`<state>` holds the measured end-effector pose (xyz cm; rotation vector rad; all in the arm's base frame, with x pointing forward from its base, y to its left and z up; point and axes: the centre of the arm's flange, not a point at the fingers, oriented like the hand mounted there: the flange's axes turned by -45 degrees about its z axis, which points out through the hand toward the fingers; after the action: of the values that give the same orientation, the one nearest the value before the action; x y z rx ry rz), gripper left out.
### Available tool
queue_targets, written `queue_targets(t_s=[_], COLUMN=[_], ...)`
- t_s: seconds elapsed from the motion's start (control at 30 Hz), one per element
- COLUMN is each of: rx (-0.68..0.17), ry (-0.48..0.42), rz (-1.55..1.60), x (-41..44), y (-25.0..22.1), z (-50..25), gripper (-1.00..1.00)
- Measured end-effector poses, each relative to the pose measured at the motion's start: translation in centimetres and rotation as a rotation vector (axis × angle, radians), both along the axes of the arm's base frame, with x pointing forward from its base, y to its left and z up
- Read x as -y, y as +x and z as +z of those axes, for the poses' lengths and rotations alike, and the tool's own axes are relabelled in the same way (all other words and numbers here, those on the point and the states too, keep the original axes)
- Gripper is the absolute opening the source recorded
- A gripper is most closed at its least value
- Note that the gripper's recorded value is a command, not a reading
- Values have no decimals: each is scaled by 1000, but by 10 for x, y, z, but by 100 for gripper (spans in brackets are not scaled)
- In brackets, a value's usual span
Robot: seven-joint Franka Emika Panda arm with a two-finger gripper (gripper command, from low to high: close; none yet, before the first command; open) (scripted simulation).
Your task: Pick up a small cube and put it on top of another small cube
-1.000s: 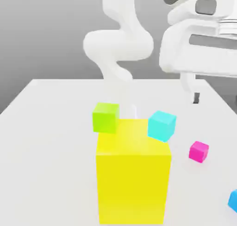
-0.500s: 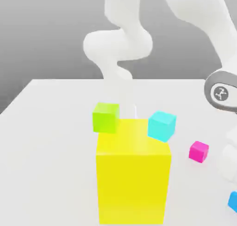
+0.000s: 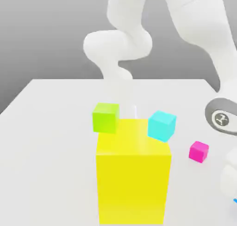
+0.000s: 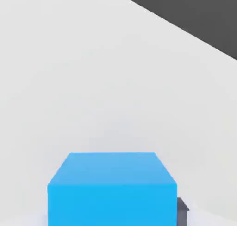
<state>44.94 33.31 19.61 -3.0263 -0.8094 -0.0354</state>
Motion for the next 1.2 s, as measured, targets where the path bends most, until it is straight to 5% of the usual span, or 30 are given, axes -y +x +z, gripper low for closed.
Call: queue_targets(t_s=[0.4,0.8,1.07,1.1,1.2], rx=[67,64,-26,-26,-26], ry=[-122,-76,3,3,3], rz=[-522,-1055,-1266,-1267,-1267], x=[181,330,362,362,362], y=[58,-6,-66,-67,-67], z=[141,271,230,218,218], gripper=[-100,-100,-100,100,100])
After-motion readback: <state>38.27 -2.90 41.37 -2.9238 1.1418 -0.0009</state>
